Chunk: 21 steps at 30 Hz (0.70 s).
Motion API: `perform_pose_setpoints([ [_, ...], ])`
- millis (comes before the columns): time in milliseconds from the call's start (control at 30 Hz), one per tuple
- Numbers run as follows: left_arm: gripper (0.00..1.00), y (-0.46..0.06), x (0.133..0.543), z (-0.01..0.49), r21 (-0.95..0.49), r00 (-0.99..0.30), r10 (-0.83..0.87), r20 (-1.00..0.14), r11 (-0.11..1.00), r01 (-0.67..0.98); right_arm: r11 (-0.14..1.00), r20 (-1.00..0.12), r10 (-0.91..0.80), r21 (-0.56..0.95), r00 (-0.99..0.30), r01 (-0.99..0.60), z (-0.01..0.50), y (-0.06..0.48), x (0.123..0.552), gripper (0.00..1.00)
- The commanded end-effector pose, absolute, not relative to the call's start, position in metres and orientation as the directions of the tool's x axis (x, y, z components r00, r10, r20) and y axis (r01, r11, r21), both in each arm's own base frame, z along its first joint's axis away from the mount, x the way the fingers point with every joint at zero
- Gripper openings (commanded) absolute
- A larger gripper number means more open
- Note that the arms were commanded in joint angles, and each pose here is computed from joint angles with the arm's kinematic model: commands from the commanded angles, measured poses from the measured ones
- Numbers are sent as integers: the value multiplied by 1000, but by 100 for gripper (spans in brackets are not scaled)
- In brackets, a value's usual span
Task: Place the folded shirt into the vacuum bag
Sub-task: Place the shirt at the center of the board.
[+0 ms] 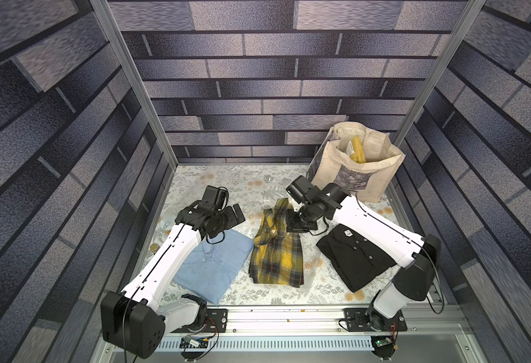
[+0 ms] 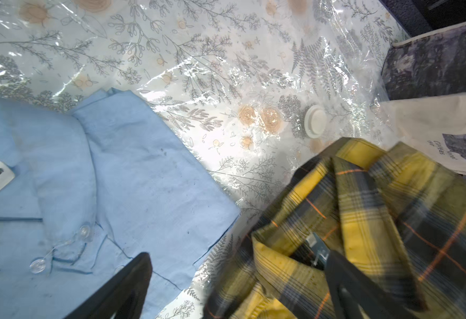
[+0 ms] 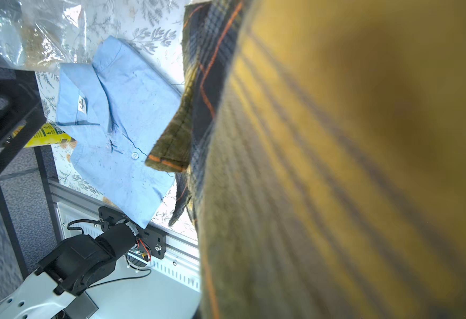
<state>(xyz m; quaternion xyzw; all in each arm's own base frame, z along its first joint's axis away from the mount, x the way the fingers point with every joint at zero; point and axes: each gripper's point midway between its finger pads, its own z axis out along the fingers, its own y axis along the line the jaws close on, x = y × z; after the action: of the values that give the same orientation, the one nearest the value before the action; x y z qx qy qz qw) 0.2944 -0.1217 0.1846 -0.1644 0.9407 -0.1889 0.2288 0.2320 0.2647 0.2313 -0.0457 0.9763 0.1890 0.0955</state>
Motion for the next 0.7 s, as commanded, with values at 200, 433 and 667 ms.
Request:
perform_pose_setpoints([
  [200,100,-184,323,178,-477,-879,-301,-370,873,-98,922,-156,359,213,-920,324,216,92,208,6],
  [433,100,-207,330,172,-467,-901,-241,-361,883,-49,805,-211,579,-9,-788,594,155,21,220,10],
  [667,100,-213,328,161,-446,-915,-206,-346,895,-32,716,-200,671,-76,-714,694,120,-20,205,29],
])
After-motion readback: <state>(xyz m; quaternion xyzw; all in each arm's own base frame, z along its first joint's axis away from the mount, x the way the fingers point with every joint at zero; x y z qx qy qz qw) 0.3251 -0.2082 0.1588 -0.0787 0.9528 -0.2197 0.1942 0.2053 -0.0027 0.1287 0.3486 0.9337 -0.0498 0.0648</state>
